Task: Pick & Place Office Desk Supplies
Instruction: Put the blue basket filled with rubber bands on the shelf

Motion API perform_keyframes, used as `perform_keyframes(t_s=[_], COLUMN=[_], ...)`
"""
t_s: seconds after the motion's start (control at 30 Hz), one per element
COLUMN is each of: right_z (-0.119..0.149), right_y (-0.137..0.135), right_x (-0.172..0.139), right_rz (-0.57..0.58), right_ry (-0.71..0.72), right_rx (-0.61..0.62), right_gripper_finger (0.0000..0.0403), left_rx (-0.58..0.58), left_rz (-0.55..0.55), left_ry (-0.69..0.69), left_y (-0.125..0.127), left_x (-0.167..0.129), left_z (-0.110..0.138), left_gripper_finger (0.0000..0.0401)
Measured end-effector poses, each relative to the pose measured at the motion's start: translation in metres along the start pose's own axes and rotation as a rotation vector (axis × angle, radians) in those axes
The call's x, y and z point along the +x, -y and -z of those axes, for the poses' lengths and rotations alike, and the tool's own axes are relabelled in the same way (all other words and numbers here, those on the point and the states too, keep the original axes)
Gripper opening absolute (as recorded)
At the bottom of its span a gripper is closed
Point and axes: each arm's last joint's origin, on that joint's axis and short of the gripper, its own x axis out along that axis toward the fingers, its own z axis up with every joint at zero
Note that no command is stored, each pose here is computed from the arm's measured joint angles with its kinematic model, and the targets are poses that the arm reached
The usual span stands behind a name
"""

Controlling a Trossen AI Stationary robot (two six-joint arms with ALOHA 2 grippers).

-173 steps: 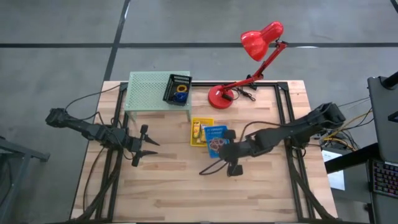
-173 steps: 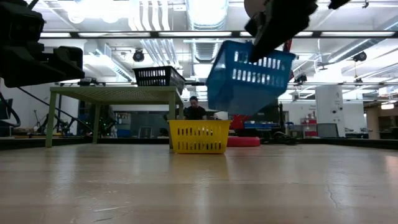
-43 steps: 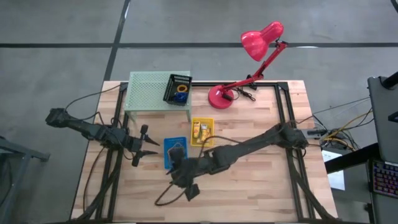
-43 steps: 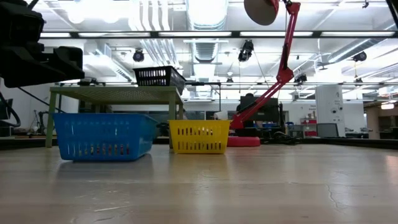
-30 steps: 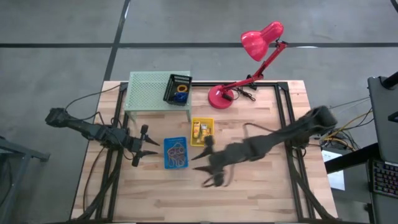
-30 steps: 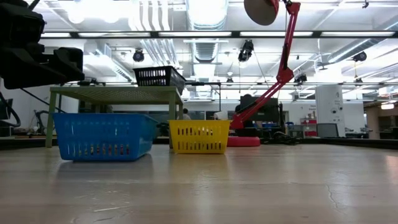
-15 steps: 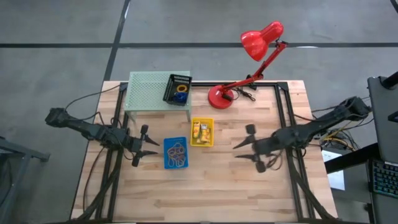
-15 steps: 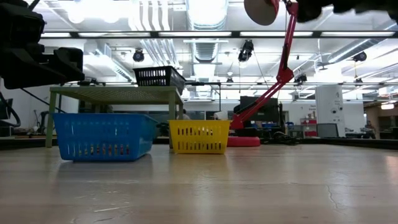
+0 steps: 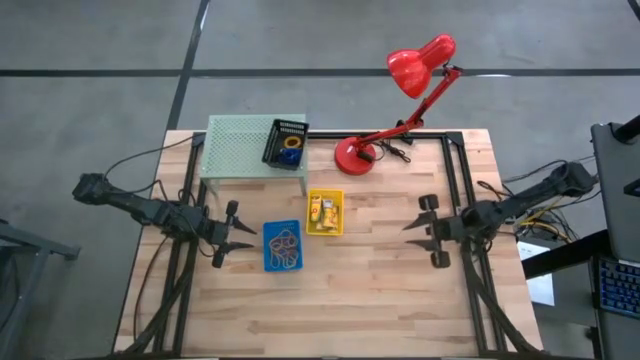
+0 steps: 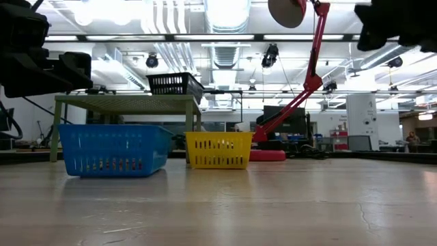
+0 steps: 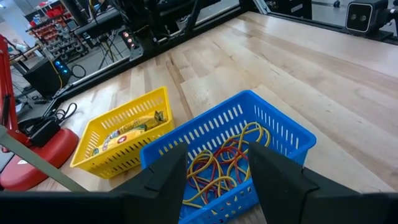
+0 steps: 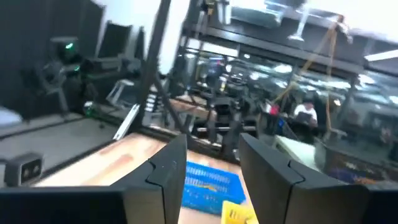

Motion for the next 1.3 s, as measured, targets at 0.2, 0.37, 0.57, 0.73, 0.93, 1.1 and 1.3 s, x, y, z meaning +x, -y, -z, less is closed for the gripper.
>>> perform_keyframes(t_s=[0.2,0.37,0.57,0.73,0.93,1.1,1.3], right_z=[0.0,-0.006,-0.005,-0.004,-0.002,-0.002,-0.002], right_y=[0.005,0.002,0.002,0.004,0.004,0.004,0.003], right_x=[-0.022,-0.034,-0.034,-0.033,-0.032,-0.032,-0.032], right_rz=[0.04,-0.166,-0.145,-0.078,-0.073,-0.074,-0.075], right_ry=[-0.054,0.037,0.038,0.021,0.001,-0.003,-0.005], right_rx=[0.062,0.03,0.024,-0.022,-0.068,-0.05,-0.053], right_gripper_finger=[0.0127,0.0115,0.0109,0.0113,0.0116,0.0108,0.0102], left_rx=[0.001,0.001,0.003,0.003,0.003,0.005,0.005], left_rz=[0.001,0.002,0.006,0.014,0.016,0.016,0.016], left_ry=[-0.002,-0.006,-0.025,-0.023,-0.022,-0.022,-0.023], left_y=[0.0,0.0,0.001,0.001,0.001,0.001,0.001], left_x=[0.0,0.0,0.002,0.002,0.002,0.002,0.002], left_z=[0.0,0.0,0.002,0.002,0.002,0.002,0.002], left_gripper_finger=[0.0173,0.0173,0.0173,0.0173,0.0173,0.0173,0.0173])
